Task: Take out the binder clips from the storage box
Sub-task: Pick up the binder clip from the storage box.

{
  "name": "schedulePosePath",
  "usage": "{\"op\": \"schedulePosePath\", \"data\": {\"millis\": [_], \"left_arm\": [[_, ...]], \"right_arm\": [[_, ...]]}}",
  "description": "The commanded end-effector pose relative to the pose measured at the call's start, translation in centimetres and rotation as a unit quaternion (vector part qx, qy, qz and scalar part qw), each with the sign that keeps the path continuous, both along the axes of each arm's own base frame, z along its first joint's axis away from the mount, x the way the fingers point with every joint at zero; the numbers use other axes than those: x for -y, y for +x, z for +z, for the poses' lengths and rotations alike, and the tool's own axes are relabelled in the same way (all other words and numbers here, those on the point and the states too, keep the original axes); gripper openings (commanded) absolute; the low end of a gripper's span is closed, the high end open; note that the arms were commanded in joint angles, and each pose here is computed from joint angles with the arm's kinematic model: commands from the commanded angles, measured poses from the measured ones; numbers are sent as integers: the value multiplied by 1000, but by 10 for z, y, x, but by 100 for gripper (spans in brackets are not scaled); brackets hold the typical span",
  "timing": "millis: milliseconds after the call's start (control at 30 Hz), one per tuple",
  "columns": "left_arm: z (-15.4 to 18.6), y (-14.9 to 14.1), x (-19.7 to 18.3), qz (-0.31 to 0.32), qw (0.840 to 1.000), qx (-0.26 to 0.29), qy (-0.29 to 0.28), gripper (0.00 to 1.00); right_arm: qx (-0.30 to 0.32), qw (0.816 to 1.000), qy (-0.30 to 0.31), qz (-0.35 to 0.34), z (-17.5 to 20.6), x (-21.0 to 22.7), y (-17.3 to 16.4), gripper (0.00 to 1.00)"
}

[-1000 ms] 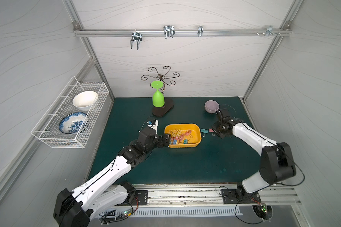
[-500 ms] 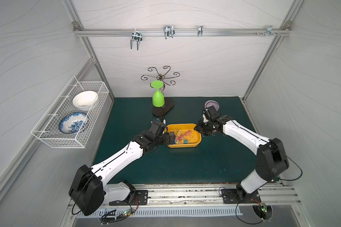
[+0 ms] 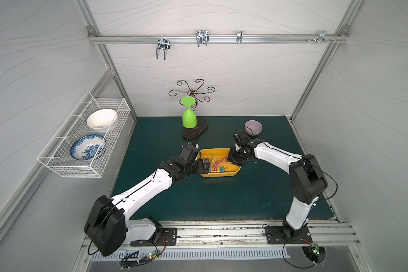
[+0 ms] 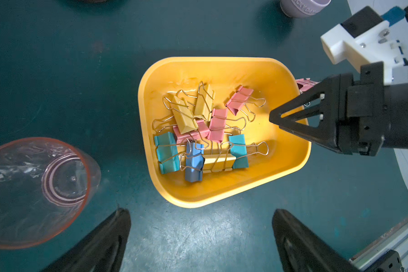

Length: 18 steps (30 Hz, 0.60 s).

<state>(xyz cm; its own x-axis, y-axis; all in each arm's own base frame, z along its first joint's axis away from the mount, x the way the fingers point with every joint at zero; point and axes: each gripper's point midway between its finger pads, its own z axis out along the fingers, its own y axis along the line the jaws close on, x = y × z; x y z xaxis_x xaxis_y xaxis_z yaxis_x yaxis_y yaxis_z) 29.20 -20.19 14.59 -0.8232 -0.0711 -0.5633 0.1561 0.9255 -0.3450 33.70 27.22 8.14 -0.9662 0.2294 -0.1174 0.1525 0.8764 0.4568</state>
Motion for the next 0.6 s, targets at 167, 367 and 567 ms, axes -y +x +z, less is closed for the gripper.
{"op": "schedulePosePath", "data": {"millis": [167,367,567], "left_arm": [[15,8,5,-7,999,32,-22,99],[14,15,15,-8,998,38,-45,98],[18,19,19,-7,998,40,-53,99]], "right_arm": [[-15,999,16,-28,-9,-1,19,34],[-16,999,26,-20,-11,-5,33,30],[-22,999,29,-20,-14,-8,37,23]]}}
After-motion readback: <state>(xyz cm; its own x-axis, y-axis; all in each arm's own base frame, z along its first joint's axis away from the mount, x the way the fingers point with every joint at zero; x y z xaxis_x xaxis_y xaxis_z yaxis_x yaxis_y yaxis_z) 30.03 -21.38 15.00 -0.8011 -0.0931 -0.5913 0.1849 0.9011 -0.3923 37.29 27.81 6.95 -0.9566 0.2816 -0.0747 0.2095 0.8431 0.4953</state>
